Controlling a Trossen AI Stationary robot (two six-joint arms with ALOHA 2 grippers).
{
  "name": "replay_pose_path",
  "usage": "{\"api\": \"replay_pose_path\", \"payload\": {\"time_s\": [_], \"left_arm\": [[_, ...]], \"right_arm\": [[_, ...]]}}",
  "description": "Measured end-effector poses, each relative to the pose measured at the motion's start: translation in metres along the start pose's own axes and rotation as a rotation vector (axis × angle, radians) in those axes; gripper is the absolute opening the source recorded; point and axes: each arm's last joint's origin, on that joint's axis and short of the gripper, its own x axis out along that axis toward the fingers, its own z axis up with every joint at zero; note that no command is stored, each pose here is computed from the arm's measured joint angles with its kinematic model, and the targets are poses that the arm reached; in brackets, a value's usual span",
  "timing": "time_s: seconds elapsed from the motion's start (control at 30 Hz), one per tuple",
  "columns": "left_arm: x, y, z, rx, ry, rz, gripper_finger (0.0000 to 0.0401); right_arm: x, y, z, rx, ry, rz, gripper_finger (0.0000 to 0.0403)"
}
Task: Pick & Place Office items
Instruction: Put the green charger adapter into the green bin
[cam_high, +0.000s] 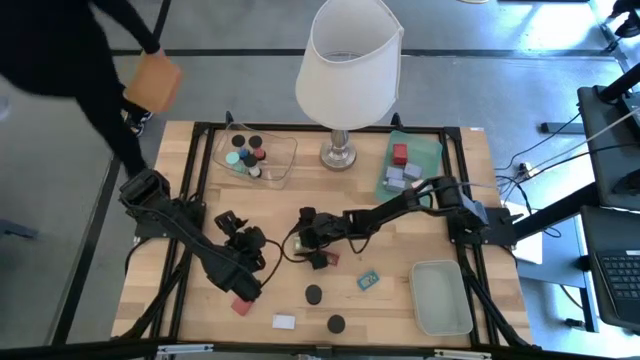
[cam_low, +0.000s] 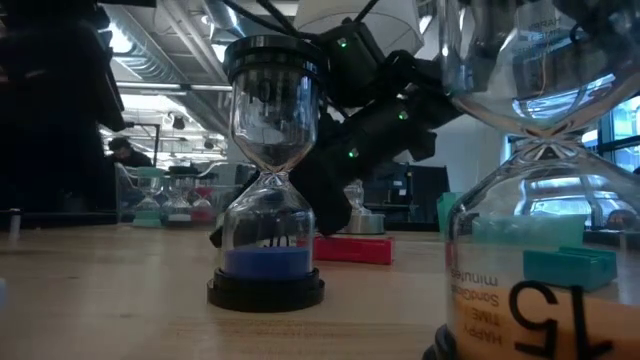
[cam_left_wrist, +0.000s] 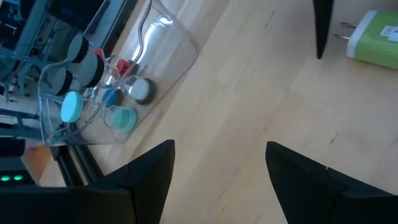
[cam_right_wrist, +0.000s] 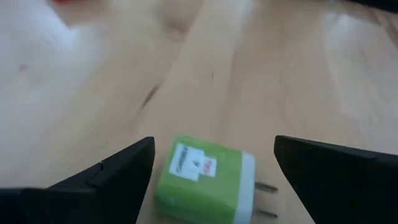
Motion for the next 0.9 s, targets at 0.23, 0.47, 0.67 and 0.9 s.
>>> {"api": "replay_pose_path", "payload": {"time_s": [0.23,0.47,0.67,0.9], "left_arm": [[-0.006,-0.002,-0.006,-0.023,-0.016,-0.017,0.0248],[-0.007,-0.002,-0.007,-0.032,-0.020,-0.020,0.0248],[-0.007,-0.002,-0.007,-0.035,-0.020,-0.020,0.0248],[-0.007,-0.002,-0.007,-0.034,-0.020,-0.019,0.0248]], "right_arm": [[0.000,0.000,-0.004,0.052,0.046,-0.005,0.0326],[0.000,0.001,-0.004,0.054,0.049,-0.001,0.0269],[-0.001,0.001,-0.003,0.054,0.050,-0.001,0.0259],[-0.023,-0.007,0.020,0.094,0.059,-0.018,0.0273]]}}
